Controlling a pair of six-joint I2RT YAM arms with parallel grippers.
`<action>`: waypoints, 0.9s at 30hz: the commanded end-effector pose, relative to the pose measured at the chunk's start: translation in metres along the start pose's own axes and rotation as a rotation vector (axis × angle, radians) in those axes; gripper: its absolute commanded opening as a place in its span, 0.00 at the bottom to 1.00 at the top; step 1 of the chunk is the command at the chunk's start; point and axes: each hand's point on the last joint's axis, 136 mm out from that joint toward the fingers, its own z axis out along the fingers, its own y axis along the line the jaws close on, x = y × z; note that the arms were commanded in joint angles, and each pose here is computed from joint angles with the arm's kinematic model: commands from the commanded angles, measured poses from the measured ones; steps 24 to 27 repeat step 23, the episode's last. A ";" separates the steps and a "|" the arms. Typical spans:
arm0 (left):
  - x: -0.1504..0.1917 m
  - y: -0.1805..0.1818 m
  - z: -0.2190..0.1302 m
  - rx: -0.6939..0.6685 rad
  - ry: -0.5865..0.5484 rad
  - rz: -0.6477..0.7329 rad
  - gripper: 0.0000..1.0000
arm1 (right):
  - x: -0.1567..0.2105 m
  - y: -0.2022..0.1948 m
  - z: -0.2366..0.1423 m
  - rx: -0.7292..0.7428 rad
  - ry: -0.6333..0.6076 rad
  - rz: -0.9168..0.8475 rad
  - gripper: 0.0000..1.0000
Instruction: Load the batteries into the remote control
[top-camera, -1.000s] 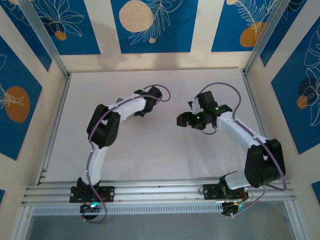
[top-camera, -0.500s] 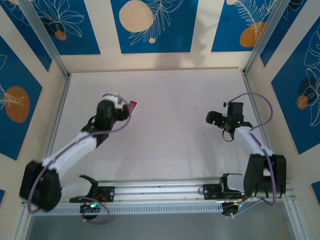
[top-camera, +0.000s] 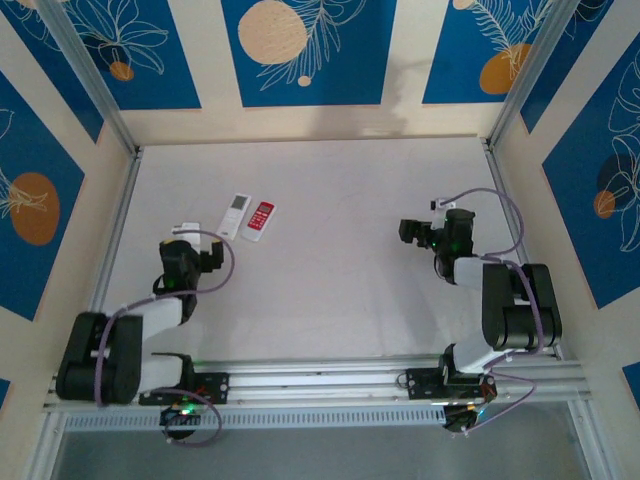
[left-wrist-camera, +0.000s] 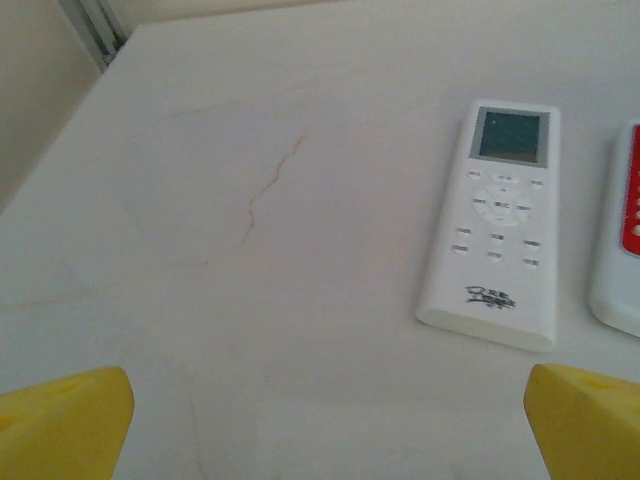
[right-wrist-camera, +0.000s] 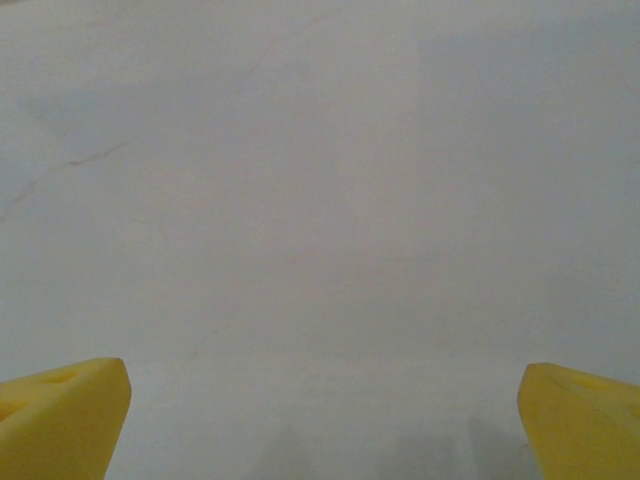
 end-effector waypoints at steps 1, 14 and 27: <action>-0.026 -0.010 0.019 0.135 -0.167 -0.086 1.00 | -0.014 0.012 -0.010 -0.023 -0.163 -0.081 0.99; -0.020 -0.033 0.032 0.225 -0.105 -0.011 1.00 | -0.011 0.013 -0.008 -0.056 -0.141 -0.072 0.99; -0.021 -0.034 0.032 0.230 -0.106 -0.008 1.00 | -0.011 0.015 -0.011 -0.052 -0.158 -0.085 0.99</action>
